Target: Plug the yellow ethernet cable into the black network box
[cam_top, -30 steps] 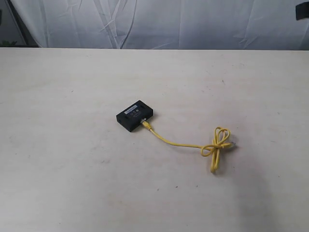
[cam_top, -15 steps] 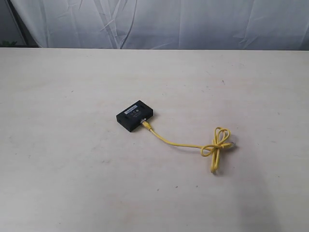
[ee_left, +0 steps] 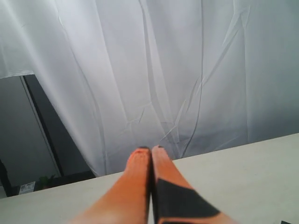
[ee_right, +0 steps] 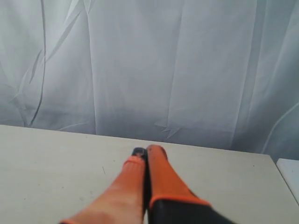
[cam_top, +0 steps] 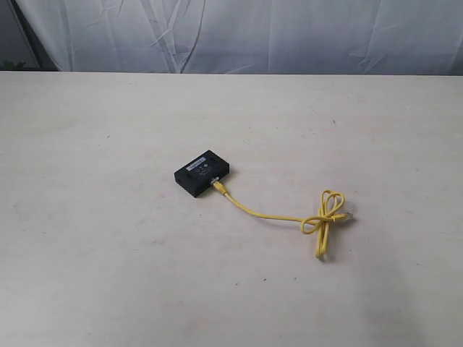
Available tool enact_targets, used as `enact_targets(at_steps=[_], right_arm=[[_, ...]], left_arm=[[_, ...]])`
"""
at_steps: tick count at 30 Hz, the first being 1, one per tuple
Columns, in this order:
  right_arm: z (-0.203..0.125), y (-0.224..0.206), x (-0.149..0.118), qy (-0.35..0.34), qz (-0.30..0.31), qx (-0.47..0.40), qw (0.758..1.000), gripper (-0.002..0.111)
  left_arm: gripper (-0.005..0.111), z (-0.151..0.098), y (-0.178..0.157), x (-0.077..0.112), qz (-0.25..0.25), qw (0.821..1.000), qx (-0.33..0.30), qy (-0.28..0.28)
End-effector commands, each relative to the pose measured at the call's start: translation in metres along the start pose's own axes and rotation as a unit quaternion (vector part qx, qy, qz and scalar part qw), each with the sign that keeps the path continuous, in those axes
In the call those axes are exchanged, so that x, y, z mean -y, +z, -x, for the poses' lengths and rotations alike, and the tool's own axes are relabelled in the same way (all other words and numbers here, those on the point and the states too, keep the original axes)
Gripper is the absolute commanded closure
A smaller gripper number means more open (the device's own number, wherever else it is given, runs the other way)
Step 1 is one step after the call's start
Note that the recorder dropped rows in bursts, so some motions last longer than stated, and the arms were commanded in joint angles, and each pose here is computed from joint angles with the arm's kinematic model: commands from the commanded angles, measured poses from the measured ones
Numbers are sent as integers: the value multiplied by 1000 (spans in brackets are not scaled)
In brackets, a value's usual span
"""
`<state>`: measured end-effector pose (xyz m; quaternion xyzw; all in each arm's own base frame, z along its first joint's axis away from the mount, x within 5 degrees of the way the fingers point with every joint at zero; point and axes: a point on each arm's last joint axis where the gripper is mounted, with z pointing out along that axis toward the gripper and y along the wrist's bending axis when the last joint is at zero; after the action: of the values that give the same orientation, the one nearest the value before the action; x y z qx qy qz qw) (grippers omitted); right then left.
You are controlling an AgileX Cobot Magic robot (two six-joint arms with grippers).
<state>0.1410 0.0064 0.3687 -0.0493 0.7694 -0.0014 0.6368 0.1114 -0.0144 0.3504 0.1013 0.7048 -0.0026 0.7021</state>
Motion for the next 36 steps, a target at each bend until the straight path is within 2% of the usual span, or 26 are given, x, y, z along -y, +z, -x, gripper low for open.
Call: enact_targets(at_steps=[1, 8, 15, 21, 33, 36], right_arm=[[-8, -16, 0, 1, -8, 38, 999, 108], [-24, -34, -2, 1, -13, 68, 998, 108], [-34, -48, -3, 3, -18, 104, 994, 108], [-45, -47, -5, 2, -9, 64, 998, 108], [-45, -47, -5, 2, -9, 64, 998, 108], [-45, -47, -5, 2, -9, 64, 998, 108]], left_arm=[[107, -1, -15, 2, 3, 1000, 26, -13], [107, -1, -34, 5, -3, 999, 52, -13], [107, -4, -49, 14, -41, 998, 43, -15], [107, -4, -49, 14, -42, 998, 44, -14], [107, -4, -49, 14, -41, 998, 45, -10], [107, -11, -49, 14, -38, 998, 33, -48]])
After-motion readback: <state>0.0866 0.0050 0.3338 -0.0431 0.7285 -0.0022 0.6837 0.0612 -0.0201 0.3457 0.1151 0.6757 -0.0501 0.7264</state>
